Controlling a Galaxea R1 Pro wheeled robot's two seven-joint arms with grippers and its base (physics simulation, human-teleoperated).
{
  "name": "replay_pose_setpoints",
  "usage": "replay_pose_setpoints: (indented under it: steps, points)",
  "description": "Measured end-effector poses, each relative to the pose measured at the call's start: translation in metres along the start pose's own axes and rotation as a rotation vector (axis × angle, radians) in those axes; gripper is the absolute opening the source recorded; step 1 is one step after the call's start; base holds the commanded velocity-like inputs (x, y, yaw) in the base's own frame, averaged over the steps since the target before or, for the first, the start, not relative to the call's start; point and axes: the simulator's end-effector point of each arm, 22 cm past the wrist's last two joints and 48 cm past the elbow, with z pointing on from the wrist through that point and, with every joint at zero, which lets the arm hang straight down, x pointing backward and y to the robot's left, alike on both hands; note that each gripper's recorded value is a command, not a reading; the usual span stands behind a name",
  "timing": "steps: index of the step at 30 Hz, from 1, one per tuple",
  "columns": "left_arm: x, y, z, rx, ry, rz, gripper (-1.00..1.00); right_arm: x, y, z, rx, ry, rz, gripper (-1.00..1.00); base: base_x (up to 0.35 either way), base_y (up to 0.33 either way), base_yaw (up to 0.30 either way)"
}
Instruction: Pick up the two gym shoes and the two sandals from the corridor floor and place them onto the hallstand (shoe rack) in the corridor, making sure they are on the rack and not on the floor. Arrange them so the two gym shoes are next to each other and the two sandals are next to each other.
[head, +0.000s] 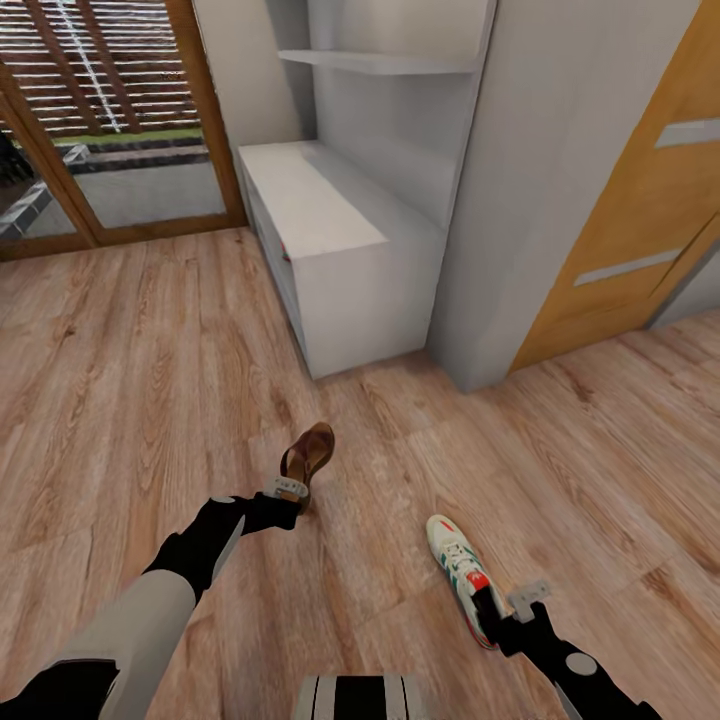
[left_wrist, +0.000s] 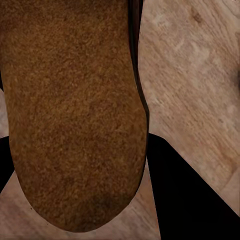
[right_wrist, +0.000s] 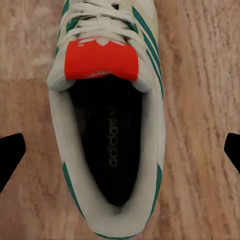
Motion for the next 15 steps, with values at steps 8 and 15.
replay_pose_setpoints:
  steps: [8, 15]
  points:
    - [0.001, 0.001, 0.001, 0.000, 0.001, 0.000, -1.00, -0.019, 0.001, -0.001, -0.006, -0.095, -0.023, 1.00, 0.000, 0.000, 0.025]
    - [0.010, 0.002, 0.007, 0.003, 0.017, -0.007, -1.00, -0.012, 0.001, 0.002, -0.006, -0.088, -0.021, 1.00, 0.000, 0.000, 0.002]
